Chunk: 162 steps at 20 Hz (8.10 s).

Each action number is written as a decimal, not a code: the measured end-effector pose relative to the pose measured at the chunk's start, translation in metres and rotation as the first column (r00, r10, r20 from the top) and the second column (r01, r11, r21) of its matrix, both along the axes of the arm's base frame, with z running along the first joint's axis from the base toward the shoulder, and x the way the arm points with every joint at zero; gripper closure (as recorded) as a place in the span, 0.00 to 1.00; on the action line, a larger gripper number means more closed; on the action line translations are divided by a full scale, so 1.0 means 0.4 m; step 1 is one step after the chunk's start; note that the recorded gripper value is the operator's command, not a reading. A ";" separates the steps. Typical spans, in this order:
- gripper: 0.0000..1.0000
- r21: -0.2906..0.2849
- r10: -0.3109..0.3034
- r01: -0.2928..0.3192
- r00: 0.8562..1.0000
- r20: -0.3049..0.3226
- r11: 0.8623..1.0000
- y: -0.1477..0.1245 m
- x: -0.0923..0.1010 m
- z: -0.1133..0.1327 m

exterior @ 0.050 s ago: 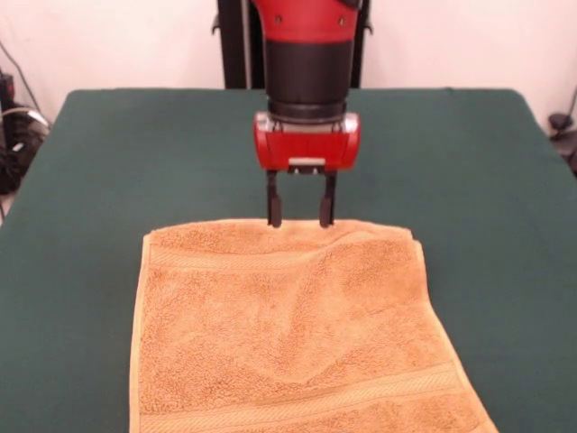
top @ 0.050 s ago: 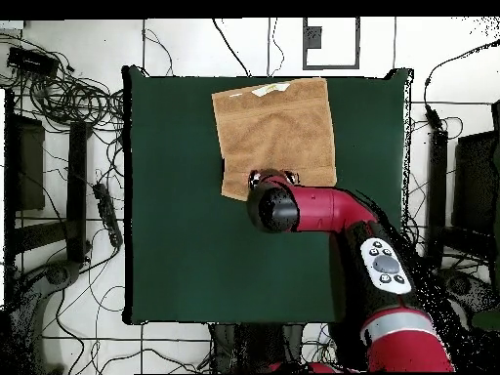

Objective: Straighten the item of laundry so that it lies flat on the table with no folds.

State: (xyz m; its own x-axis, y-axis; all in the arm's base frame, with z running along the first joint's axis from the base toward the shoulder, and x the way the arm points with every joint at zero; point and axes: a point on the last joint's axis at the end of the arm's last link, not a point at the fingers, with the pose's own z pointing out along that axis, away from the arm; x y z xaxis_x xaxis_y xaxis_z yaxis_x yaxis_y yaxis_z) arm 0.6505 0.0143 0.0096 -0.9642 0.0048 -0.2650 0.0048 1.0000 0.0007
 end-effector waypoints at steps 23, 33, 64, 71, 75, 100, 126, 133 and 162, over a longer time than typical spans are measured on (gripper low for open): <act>0.00 0.001 -0.004 0.004 1.000 -0.022 1.000 0.000 -0.082 -0.103; 0.00 -0.017 -0.072 0.070 0.982 -0.176 0.997 -0.069 -0.194 0.102; 0.00 0.007 -0.058 0.061 0.978 -0.202 0.998 -0.029 -0.175 -0.006; 0.00 0.019 -0.058 0.064 0.974 -0.218 0.998 -0.022 -0.178 -0.077; 0.00 0.023 -0.059 0.066 0.972 -0.226 0.998 -0.022 -0.174 -0.109; 0.00 -0.024 -0.021 0.016 0.974 -0.226 1.000 0.017 0.016 -0.069; 0.00 -0.078 -0.048 0.036 0.987 -0.154 0.996 -0.025 0.150 0.231; 0.00 -0.071 -0.049 0.038 0.986 -0.161 0.997 -0.026 0.161 0.196; 0.00 0.010 -0.066 0.070 0.973 -0.222 0.998 -0.037 0.108 -0.137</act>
State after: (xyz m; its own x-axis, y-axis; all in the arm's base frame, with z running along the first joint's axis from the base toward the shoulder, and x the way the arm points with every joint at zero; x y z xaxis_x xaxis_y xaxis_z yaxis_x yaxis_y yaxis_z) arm 0.6935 -0.0007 -0.0452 -0.9962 0.0748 -0.0441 0.0745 0.9972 0.0092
